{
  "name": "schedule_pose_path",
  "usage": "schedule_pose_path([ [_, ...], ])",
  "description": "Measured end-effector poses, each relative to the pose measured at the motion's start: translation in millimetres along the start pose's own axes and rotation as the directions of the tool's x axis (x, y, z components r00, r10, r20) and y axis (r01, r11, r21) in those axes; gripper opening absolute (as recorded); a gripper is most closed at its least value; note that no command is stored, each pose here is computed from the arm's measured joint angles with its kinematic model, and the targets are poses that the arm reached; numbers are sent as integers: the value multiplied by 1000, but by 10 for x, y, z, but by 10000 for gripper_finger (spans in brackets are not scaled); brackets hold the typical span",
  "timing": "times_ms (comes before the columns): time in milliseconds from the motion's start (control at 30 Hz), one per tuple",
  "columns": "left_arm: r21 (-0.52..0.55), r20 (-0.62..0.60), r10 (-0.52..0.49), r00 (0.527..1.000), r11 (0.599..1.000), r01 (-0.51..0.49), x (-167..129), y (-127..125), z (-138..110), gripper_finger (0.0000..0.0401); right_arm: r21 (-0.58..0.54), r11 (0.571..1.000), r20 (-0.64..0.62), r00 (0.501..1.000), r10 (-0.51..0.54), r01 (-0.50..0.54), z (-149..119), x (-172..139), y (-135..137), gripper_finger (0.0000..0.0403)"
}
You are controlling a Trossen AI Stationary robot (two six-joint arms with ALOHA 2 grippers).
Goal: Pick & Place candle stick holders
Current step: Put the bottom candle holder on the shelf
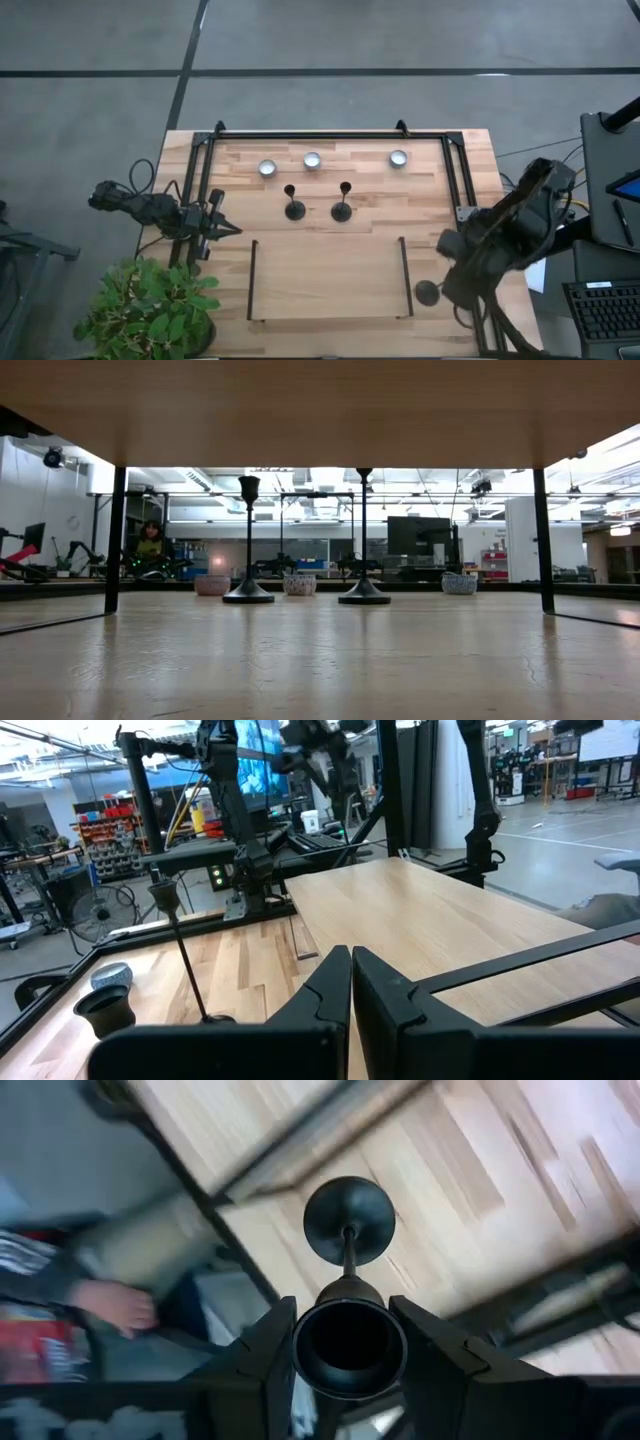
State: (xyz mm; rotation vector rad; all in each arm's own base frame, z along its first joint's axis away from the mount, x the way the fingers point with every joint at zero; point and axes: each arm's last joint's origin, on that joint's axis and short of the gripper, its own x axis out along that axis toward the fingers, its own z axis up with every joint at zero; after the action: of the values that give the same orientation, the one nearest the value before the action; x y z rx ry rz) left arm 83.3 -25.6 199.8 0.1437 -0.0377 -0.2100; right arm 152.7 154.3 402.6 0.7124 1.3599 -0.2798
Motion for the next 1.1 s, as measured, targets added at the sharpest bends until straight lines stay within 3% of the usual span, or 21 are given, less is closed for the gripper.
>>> schedule_pose_path([
  [400, 0, -1, -1, 1000, 1000, 1, 1, -1, -1, 12, 96, 970, -7, 975, 224, -222, 9, -575, -277, 135],
  [567, 0, -1, -1, 1000, 1000, 1, 1, -1, -1, 12, 64, 961, 114, 959, 260, -269, 27, -717, -368, 135],
  [800, 0, -1, -1, 1000, 1000, 1, 1, -1, -1, 12, -94, 975, 229, 949, 219, -203, 170, -682, -230, 137],
  [1100, 0, -1, -1, 1000, 1000, 1, 1, -1, 0, 12, -281, 959, 245, 963, 115, -44, 539, -451, 97, 138],
])
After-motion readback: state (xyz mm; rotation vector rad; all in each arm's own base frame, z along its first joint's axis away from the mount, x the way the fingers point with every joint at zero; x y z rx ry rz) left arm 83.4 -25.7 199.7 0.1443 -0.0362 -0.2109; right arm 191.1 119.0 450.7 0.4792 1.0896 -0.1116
